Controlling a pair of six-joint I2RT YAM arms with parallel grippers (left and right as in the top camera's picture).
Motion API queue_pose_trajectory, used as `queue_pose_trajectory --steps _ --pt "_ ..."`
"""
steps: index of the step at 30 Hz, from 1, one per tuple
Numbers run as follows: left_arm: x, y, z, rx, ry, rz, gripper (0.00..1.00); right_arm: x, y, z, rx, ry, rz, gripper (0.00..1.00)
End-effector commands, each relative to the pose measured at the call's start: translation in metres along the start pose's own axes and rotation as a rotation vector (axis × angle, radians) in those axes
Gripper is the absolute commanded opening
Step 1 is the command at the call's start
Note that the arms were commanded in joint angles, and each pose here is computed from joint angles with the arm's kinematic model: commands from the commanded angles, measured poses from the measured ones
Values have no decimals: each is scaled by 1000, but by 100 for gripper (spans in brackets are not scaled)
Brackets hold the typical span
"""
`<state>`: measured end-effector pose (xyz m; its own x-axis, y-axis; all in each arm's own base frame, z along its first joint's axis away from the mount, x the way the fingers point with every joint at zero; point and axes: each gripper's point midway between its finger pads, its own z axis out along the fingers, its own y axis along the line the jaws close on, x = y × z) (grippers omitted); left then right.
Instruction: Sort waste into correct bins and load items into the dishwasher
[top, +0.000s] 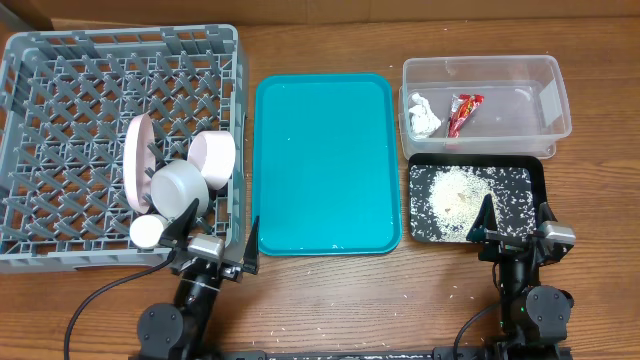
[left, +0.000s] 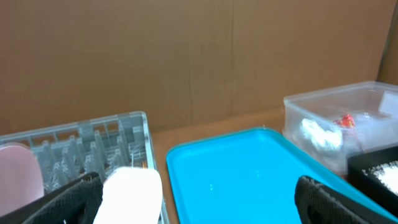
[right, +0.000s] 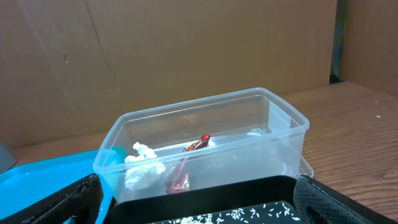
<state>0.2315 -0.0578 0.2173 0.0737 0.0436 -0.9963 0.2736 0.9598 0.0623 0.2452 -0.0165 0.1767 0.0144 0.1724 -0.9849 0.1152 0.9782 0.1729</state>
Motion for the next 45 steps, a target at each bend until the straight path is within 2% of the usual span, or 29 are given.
queue_pose_trajectory --steps 1,6,10,45 --pt "18 0 5 -4 -35 -5 100 1 -1 0 2 -5 0 100" --pt "30 3 5 -19 8 -9 100 1 -1 0 1 -5 0 100" --pt "60 3 4 -19 129 -25 100 1 -1 0 1 -5 0 100" --pt "61 2 4 -17 133 -26 100 1 -1 0 2 -5 0 100"
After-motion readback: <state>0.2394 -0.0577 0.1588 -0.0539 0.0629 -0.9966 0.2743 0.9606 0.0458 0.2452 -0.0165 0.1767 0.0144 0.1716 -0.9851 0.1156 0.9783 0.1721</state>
